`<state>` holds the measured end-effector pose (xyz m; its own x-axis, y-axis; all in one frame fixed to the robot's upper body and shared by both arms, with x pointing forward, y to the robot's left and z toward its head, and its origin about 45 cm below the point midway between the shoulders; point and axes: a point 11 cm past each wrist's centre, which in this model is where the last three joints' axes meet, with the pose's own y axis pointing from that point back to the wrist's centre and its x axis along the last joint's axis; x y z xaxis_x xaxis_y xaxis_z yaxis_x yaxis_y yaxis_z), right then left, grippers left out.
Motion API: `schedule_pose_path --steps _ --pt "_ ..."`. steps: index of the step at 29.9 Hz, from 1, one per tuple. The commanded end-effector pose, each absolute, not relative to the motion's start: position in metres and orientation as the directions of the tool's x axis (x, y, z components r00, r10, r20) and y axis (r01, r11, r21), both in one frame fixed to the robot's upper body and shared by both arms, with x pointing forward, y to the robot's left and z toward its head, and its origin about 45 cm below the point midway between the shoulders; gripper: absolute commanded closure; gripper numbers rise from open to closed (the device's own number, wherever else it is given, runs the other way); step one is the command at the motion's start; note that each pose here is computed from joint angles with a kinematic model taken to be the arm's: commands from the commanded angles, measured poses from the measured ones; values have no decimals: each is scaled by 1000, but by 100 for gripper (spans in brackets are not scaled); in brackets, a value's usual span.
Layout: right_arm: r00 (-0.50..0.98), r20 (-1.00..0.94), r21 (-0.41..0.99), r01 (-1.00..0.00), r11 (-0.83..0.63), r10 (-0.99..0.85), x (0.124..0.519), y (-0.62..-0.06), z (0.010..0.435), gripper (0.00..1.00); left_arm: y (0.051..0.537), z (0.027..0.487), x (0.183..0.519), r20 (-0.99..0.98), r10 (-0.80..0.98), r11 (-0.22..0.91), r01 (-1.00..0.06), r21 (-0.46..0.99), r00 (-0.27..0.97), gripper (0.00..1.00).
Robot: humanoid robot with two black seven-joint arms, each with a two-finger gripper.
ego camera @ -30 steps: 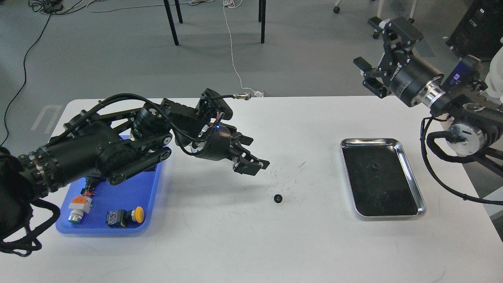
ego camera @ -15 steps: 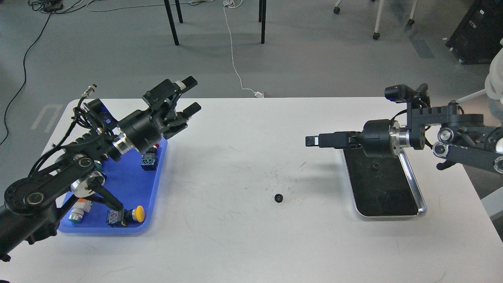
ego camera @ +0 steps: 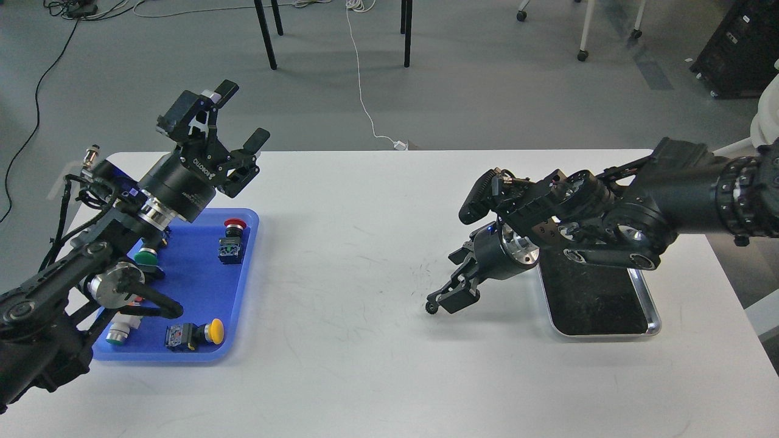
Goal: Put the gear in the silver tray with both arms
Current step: 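Reach the right gripper to the gear on the table and grasp it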
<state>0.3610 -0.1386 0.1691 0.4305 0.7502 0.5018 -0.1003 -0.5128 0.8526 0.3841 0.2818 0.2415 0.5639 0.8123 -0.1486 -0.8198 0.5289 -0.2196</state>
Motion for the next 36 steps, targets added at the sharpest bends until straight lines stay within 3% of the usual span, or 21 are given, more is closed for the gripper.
schedule_pose_path --steps 1,11,15,25,30,33,36 --pt "382 527 839 -92 -536 759 355 -131 160 6 283 243 385 -148 816 523 -822 -225 559 2" --pt "390 553 816 -73 -574 736 338 -133 128 10 281 241 384 -158 810 527 -820 -224 564 2" --pt "383 565 808 -79 -583 731 338 -132 126 36 281 241 384 -158 811 526 -820 -225 564 2" --pt "382 563 810 -77 -581 733 338 -132 126 40 281 241 384 -159 810 527 -820 -224 564 2" --pt "381 560 812 -77 -579 735 338 -132 126 54 280 240 383 -161 809 528 -820 -221 565 2" --pt "379 562 812 -79 -579 736 339 -132 127 70 279 239 383 -163 809 529 -820 -220 566 2" --pt "375 557 816 -81 -573 741 340 -134 128 73 279 239 383 -164 808 530 -819 -220 566 2"
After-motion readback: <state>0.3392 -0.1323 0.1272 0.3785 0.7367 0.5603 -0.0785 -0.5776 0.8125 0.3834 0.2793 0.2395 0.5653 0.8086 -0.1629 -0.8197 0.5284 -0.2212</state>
